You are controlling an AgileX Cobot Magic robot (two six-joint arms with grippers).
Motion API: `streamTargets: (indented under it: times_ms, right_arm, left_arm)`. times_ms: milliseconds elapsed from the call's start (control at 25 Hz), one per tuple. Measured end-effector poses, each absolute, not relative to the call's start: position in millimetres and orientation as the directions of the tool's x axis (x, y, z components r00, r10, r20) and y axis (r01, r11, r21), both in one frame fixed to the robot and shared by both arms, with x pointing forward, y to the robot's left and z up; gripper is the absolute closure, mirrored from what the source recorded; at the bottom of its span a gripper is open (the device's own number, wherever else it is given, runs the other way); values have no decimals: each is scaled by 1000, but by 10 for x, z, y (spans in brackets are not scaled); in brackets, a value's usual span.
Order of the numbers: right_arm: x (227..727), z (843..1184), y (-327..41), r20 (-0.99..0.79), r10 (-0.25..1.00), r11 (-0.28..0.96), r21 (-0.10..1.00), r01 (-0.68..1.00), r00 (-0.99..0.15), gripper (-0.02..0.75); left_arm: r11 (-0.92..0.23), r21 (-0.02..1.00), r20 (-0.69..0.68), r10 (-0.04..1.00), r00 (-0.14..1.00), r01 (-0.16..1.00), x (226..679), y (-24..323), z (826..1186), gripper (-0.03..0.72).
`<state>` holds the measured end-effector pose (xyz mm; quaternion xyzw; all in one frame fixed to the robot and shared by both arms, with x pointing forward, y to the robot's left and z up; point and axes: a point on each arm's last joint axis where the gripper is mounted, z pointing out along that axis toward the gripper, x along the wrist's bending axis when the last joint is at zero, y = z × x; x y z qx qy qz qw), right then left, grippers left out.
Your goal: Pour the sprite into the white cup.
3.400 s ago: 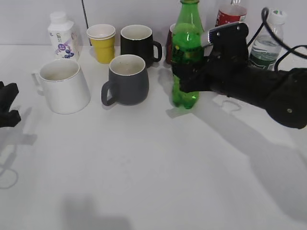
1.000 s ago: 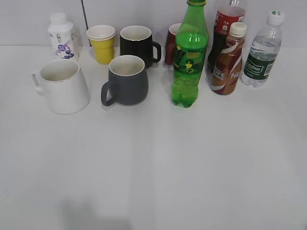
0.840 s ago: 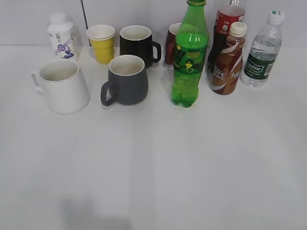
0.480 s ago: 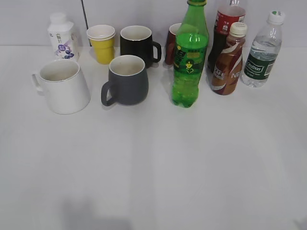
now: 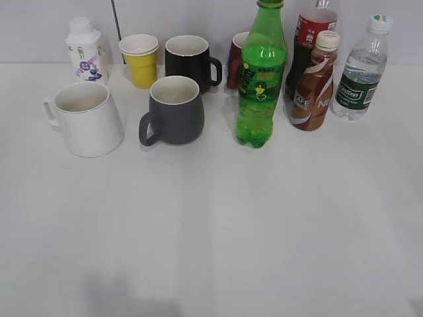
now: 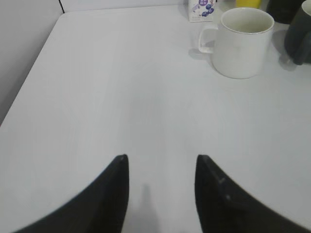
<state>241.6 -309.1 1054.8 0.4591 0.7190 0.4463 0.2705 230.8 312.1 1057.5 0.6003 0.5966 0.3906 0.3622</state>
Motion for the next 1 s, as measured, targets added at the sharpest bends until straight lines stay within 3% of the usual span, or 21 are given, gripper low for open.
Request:
streamTargets:
  times_ms: [360, 1000]
  right_arm:
    - [2374, 10549, -3094, 21, 1000, -18, 890, 455, -1, 150]
    - [2344, 10540, -3099, 23, 999, -31, 901, 432, 25, 150]
  left_arm:
    - [-15, 901, 37, 998, -42, 434, 2305, 3119, 10575, 426]
    - [-14, 901, 37, 998, -44, 433, 2305, 3118, 10576, 447]
